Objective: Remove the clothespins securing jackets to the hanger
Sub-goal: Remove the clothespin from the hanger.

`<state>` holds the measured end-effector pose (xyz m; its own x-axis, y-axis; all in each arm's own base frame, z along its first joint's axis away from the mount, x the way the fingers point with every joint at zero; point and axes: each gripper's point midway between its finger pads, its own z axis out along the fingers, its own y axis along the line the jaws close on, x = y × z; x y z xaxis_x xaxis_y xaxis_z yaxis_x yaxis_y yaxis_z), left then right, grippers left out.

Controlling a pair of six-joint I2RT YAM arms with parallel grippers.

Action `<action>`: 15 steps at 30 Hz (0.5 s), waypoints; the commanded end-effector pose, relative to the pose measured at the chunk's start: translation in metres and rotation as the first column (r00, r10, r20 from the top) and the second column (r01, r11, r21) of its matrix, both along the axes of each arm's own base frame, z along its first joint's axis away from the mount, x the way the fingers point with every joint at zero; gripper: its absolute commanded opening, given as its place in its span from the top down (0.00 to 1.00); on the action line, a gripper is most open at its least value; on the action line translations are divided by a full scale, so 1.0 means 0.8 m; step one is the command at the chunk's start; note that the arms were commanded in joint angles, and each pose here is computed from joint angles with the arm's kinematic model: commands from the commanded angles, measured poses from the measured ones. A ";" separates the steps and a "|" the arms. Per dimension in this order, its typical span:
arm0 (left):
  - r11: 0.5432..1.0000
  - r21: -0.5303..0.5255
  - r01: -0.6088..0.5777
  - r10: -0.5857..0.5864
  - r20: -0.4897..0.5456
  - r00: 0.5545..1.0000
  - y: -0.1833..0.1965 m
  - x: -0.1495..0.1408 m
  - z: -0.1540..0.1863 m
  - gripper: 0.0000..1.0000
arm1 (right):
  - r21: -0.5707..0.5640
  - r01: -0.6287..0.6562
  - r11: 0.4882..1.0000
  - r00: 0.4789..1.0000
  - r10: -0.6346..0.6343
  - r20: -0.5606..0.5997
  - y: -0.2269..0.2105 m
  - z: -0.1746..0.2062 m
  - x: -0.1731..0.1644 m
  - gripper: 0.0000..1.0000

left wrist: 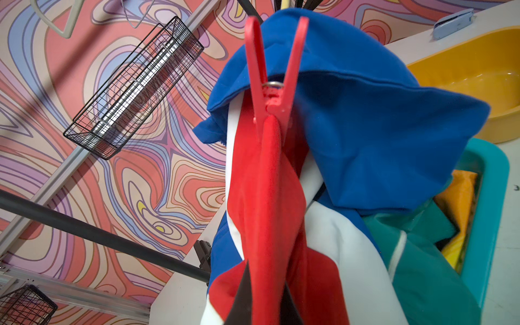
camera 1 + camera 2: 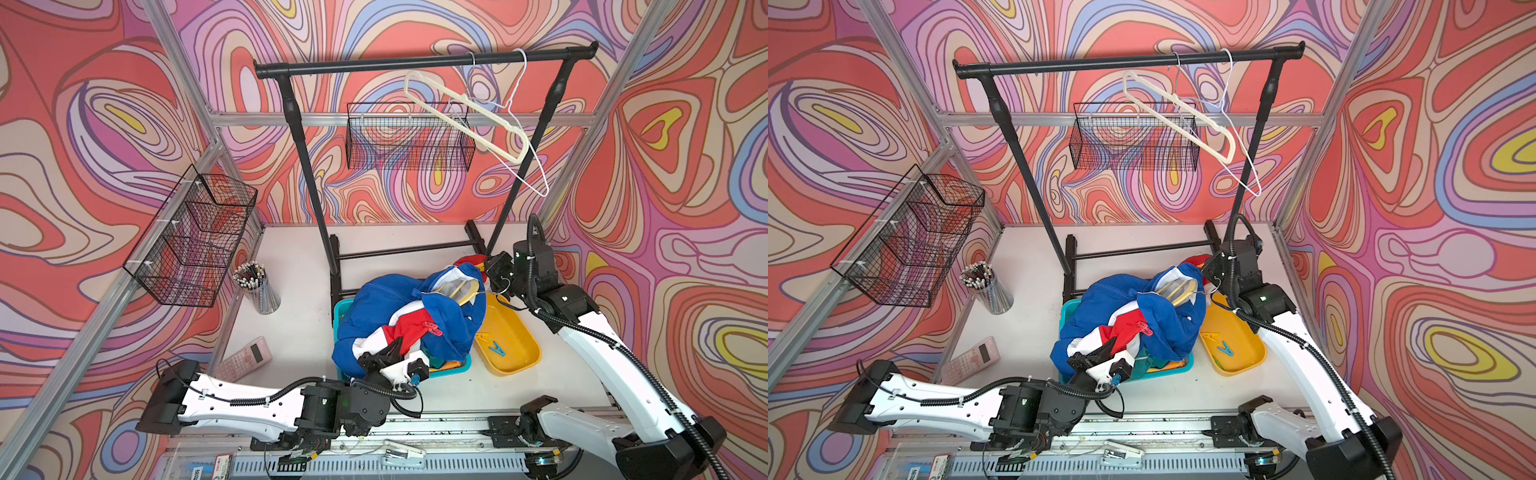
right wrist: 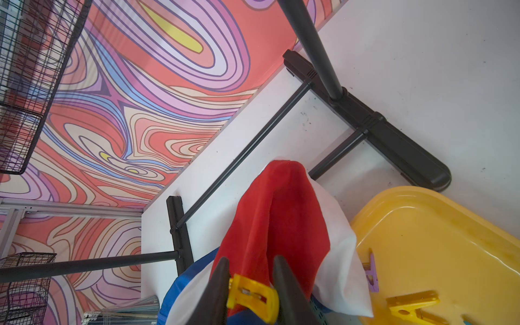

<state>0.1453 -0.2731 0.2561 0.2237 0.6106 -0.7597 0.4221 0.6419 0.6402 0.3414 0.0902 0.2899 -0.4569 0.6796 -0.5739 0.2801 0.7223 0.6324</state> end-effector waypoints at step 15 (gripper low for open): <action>0.996 -0.090 -0.025 0.026 0.008 1.000 0.003 -0.002 0.015 1.00 | 0.002 0.036 0.999 0.999 -0.036 0.033 -0.012 0.003 -0.001 0.92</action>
